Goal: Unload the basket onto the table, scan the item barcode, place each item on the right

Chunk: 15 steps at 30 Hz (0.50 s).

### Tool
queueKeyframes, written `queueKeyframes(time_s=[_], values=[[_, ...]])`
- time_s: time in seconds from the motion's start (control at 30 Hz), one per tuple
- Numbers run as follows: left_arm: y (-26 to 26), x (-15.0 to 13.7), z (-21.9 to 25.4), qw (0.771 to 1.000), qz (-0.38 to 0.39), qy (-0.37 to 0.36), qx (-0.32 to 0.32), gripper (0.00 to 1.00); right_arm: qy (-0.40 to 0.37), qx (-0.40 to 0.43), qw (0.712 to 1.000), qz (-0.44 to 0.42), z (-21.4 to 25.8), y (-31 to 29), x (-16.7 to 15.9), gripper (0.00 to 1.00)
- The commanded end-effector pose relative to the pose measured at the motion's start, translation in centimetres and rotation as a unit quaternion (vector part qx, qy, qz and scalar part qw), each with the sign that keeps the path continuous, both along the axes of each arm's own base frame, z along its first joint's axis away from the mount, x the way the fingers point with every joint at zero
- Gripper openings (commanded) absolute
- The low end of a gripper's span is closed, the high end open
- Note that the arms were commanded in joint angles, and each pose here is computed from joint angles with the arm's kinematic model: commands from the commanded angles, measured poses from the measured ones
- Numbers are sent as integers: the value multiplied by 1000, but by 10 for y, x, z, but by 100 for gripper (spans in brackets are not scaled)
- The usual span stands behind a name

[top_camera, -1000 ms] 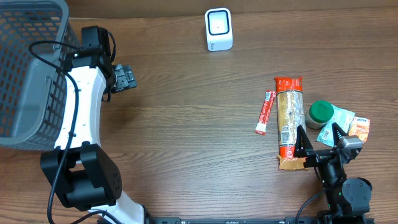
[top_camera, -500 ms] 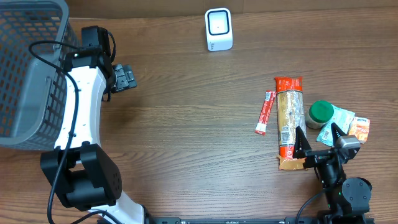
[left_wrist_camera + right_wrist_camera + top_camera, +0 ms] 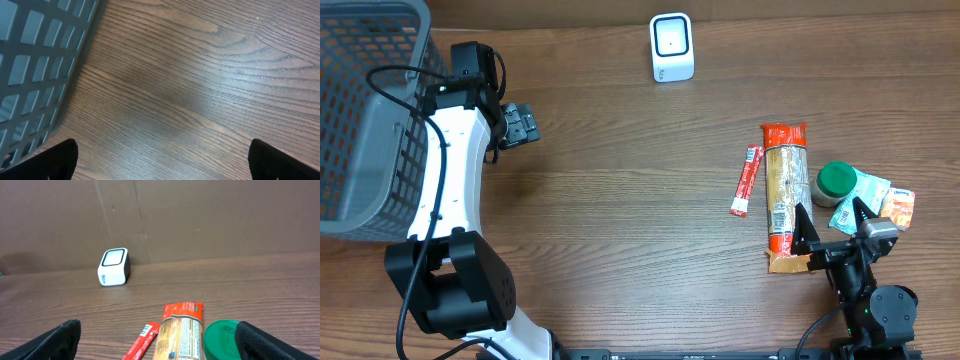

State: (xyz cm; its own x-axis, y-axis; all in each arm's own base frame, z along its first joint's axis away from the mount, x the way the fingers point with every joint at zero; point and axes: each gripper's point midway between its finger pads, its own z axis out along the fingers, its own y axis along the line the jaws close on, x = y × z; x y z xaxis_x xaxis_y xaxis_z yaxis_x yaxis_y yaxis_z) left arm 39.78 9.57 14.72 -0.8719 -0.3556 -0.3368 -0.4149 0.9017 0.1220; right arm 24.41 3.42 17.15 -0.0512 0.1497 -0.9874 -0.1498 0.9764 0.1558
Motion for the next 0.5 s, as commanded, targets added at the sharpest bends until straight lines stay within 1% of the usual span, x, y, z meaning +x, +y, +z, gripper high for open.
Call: queueKeyframes(time_s=[0.0, 0.47], values=[[-3, 4, 9, 1000, -10, -12, 1, 100, -4, -3, 1000, 2, -1, 0, 0, 100], [-5, 5, 7, 1000, -11, -10, 1, 100, -4, -3, 1000, 2, -1, 0, 0, 100]])
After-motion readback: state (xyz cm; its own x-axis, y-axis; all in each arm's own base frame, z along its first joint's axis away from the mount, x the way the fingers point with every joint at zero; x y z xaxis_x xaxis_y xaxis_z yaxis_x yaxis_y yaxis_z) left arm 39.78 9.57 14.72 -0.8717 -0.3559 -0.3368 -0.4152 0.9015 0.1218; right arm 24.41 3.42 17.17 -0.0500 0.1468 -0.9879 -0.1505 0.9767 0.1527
